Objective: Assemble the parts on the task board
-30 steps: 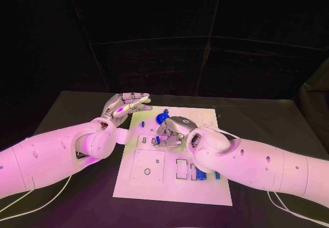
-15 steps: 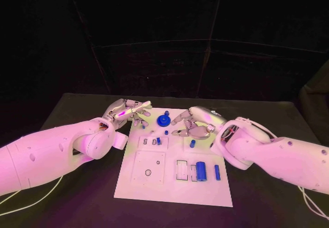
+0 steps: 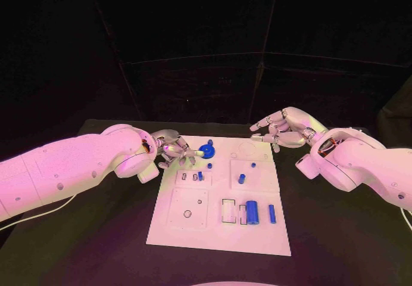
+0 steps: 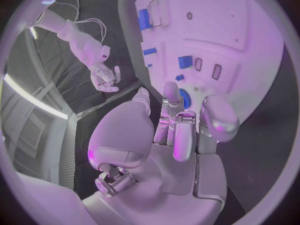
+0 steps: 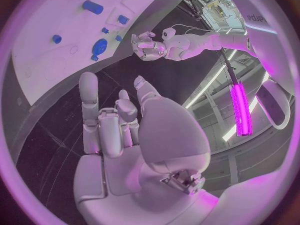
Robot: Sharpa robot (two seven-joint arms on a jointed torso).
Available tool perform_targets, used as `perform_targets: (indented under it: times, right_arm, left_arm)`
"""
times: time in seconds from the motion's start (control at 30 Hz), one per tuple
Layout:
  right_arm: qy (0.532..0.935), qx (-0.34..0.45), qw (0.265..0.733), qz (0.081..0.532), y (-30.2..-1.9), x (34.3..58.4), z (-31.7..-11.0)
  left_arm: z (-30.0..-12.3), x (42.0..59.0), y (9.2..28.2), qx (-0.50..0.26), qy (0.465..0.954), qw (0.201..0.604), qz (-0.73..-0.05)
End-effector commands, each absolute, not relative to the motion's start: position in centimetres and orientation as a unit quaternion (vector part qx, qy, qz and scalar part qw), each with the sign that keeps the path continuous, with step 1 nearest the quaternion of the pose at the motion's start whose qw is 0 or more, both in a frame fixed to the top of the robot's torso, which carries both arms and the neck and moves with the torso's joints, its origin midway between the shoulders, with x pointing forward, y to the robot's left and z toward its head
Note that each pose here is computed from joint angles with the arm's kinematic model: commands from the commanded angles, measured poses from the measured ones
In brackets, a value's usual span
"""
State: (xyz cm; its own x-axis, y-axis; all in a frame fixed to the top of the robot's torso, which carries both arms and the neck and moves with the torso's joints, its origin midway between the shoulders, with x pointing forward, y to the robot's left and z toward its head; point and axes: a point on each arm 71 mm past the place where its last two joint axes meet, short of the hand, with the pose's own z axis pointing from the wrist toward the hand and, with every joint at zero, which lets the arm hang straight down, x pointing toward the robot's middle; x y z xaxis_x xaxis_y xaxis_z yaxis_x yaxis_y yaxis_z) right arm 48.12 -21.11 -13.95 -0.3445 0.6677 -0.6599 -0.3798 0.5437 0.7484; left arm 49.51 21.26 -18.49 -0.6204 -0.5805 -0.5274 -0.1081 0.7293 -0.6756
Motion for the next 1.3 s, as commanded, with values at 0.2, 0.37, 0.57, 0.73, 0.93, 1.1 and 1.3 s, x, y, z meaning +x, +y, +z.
perform_targets:
  times: [0.2, 0.37, 0.57, 0.73, 0.93, 1.1, 1.3]
  right_arm:
    - [0.674, 0.13, 0.548, 0.479, -21.3, 48.6, -13.9]
    - [0.675, 0.132, 0.548, 0.475, -21.3, 48.8, -13.9]
    - [0.678, 0.132, 0.548, 0.472, -21.2, 48.9, -14.0]
    - [0.679, 0.132, 0.547, 0.471, -21.0, 49.1, -14.1]
    - [0.68, 0.133, 0.547, 0.47, -21.0, 49.2, -14.1]
    - [0.682, 0.134, 0.546, 0.468, -21.1, 49.2, -14.2]
    - [0.684, 0.134, 0.546, 0.466, -21.1, 49.3, -14.2]
  left_arm:
    - [-19.0, 50.0, 20.0, -0.127, 0.897, 0.389, -0.164]
    - [-19.2, 50.3, 18.9, -0.118, 0.902, 0.389, -0.144]
    - [-19.6, 50.6, 17.6, -0.103, 0.908, 0.385, -0.13]
    - [-19.8, 50.7, 16.9, -0.091, 0.914, 0.377, -0.121]
    - [-19.9, 50.8, 16.4, -0.081, 0.918, 0.37, -0.115]
    - [-20.0, 50.9, 16.1, -0.077, 0.92, 0.367, -0.114]
    - [-20.0, 50.9, 15.7, -0.07, 0.922, 0.363, -0.113]
